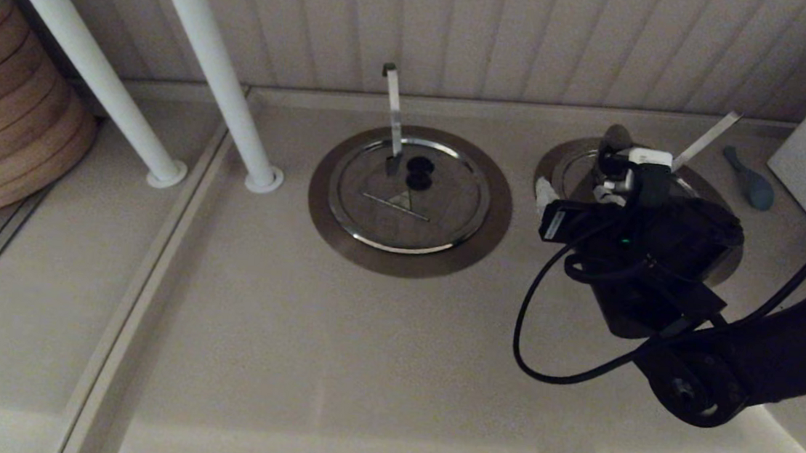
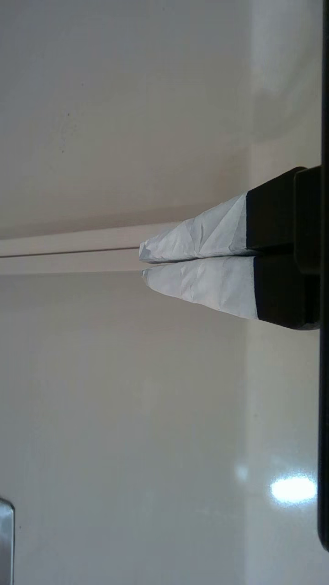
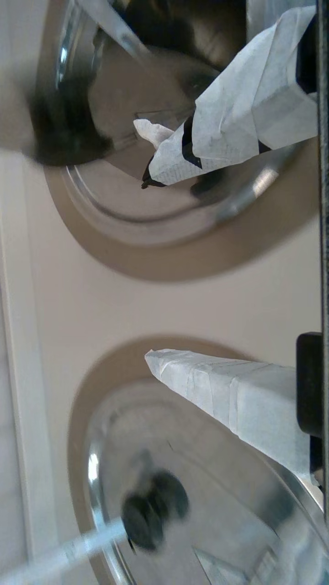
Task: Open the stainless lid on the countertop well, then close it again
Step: Open the lid, then stir with a spoon
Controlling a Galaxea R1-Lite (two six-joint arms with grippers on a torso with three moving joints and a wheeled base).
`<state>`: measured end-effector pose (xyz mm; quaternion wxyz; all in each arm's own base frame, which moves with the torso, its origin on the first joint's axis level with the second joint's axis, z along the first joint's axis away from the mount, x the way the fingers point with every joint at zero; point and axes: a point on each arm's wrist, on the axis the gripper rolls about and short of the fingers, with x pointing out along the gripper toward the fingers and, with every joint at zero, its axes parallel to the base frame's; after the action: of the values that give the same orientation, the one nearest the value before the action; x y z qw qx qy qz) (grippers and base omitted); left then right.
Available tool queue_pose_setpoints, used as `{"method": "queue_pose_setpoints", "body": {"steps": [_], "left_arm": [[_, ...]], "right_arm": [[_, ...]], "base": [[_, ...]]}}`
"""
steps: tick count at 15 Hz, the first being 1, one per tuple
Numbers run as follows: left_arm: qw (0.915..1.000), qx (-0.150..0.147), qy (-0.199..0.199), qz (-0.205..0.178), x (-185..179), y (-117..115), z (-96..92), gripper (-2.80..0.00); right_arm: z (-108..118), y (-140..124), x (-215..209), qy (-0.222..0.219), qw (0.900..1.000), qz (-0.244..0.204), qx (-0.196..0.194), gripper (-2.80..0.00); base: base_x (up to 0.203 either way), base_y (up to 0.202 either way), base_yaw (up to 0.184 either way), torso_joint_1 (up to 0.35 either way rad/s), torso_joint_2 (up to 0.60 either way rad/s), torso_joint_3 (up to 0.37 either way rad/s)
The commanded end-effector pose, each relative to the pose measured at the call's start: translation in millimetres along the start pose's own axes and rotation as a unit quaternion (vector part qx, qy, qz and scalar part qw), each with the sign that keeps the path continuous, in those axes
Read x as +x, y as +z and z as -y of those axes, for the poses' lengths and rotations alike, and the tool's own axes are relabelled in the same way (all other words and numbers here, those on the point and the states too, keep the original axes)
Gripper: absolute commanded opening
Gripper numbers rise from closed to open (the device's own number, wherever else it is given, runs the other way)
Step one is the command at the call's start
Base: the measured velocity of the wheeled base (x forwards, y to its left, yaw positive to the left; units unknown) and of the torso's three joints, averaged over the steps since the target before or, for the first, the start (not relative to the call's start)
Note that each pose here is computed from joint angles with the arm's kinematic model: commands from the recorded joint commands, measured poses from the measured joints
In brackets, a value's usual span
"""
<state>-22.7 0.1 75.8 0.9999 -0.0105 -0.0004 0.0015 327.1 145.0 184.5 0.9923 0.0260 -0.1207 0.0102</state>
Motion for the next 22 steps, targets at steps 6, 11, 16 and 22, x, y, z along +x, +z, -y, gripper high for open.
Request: {"method": "queue_pose_setpoints", "body": {"steps": [6, 11, 16, 22], "left_arm": [[1.0000, 0.000, 0.000, 0.000, 0, 0, 0.0, -2.80], [1.0000, 0.000, 0.000, 0.000, 0, 0, 0.0, -2.80], [1.0000, 0.000, 0.000, 0.000, 0, 0, 0.0, -2.80], [1.0000, 0.000, 0.000, 0.000, 0, 0, 0.0, -2.80]], "right_arm": [[-13, 2, -13, 0.023, 1.000, -0.005, 0.006, 0.00], [-25, 10, -29, 0.048, 0.999, -0.004, 0.015, 0.00], [-5, 63, -43, 0.036, 0.999, 0.034, 0.020, 0.00], [74, 83, -10, -0.093, 0.992, 0.035, -0.082, 0.00]], "base": [[0.000, 0.000, 0.000, 0.000, 0.00, 0.000], [0.000, 0.000, 0.000, 0.000, 0.00, 0.000], [0.000, 0.000, 0.000, 0.000, 0.00, 0.000], [0.000, 0.000, 0.000, 0.000, 0.00, 0.000]]}}
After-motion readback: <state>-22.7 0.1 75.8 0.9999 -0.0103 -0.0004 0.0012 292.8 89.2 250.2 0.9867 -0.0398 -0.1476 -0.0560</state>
